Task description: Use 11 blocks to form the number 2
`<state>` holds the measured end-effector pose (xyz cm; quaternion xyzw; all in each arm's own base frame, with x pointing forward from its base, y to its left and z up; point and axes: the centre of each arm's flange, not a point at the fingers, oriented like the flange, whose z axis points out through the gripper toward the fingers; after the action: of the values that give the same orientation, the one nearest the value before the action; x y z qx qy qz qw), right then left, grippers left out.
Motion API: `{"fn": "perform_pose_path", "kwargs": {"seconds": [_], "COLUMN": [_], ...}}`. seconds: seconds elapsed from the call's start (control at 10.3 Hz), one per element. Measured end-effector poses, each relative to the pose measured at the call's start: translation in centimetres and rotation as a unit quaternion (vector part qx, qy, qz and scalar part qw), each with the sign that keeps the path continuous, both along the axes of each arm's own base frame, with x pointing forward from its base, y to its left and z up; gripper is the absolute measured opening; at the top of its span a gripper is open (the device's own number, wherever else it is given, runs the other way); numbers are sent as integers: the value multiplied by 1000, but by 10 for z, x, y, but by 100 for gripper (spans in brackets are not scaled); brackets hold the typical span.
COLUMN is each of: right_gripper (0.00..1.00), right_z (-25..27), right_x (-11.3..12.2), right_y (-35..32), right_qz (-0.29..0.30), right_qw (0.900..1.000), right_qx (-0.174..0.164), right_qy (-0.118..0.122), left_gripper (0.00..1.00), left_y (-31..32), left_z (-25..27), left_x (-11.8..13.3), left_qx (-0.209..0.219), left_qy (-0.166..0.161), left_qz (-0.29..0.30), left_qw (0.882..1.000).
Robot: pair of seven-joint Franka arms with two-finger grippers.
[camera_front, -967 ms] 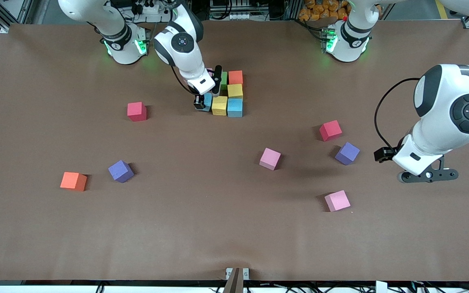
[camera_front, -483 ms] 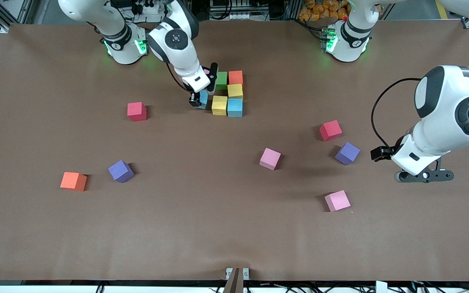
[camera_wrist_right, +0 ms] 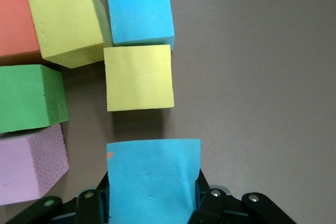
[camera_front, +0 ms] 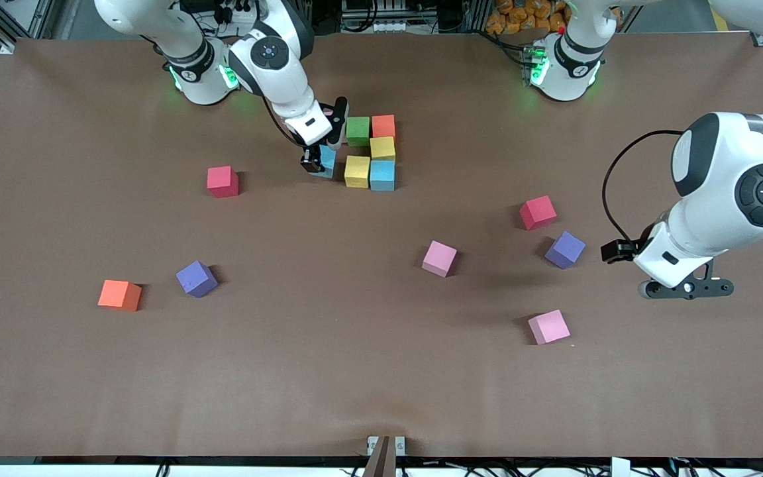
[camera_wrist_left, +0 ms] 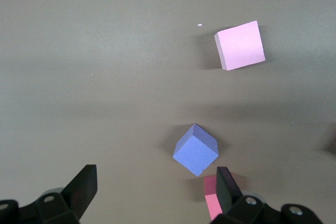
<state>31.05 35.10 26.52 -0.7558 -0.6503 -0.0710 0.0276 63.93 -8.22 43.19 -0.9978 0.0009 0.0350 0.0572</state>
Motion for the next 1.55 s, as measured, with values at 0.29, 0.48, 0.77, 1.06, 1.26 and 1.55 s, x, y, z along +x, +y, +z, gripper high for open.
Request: {"fn": "perform_pose_path", "kwargs": {"seconds": [0.29, 0.48, 0.77, 1.06, 1.26, 1.55], "right_gripper": [59, 59, 59, 59, 59, 59], "right_z": [-7, -15, -27, -39, -44, -44], "right_x": [0, 2, 2, 1, -2, -4], "right_y": [-4, -6, -8, -6, -3, 3], "right_qz": [3, 7, 9, 13, 17, 23], "right_qw": [1000, 1000, 1000, 1000, 1000, 1000], "right_qx": [-3, -10, -17, -19, -17, -12], "right_qy": [-1, 2, 2, -3, -8, -15], "left_gripper": [100, 100, 100, 100, 100, 100], "left_y": [1, 1, 2, 3, 3, 3], "left_z": [0, 0, 0, -1, -1, -2], "left_x": [0, 0, 0, 0, 0, 0], "left_qx": [0, 0, 0, 0, 0, 1], "left_qy": [0, 0, 0, 1, 1, 2], "left_qz": [0, 0, 1, 1, 1, 2], "left_qw": [1000, 1000, 1000, 1000, 1000, 1000]}}
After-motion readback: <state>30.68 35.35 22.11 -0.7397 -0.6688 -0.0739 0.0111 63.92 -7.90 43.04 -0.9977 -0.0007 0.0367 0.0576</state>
